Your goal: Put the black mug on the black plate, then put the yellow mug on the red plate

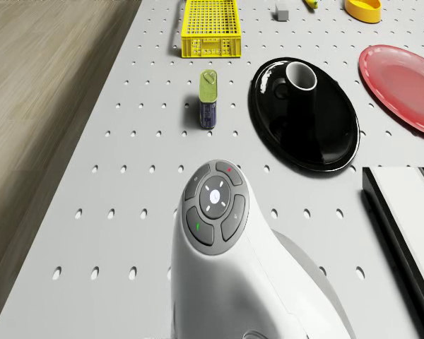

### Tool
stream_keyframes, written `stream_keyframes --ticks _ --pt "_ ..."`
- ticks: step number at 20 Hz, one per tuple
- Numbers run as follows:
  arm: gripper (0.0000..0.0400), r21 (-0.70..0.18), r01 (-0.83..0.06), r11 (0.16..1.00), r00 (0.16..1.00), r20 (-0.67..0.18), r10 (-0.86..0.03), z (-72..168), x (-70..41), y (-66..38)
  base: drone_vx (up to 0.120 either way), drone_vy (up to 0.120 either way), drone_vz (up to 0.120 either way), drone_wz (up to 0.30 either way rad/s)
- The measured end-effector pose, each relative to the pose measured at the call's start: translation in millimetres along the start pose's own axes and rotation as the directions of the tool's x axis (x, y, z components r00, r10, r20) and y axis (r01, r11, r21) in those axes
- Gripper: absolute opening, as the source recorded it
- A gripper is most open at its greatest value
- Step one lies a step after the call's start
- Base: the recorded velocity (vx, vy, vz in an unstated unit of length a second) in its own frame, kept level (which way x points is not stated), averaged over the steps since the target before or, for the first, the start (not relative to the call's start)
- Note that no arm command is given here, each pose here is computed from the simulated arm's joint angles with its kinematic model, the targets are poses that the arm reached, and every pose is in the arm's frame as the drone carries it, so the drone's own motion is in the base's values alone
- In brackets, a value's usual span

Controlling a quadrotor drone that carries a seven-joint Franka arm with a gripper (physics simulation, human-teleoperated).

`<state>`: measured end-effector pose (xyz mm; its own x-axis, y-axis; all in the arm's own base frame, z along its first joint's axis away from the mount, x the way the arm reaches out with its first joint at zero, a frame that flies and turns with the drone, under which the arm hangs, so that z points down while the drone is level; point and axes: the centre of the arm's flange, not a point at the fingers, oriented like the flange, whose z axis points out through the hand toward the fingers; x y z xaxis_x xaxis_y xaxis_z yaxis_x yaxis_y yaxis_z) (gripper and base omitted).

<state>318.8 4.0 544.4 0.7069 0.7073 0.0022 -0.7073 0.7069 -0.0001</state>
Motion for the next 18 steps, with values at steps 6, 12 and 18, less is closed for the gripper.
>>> stream_keyframes --ticks 6,12,18 --pt "0.0110 0.000 0.000 1.000 1.000 0.000 0.000 -1.3 0.0 0.0 0.120 -0.120 0.100 0.000" --pt "0.0110 0.000 0.000 1.000 1.000 0.000 0.000 -1.6 0.0 0.0 0.120 -0.120 0.000 0.000" --pt "0.0110 0.000 0.000 1.000 1.000 0.000 0.000 -1.6 0.0 0.0 0.120 -0.120 0.000 0.000"
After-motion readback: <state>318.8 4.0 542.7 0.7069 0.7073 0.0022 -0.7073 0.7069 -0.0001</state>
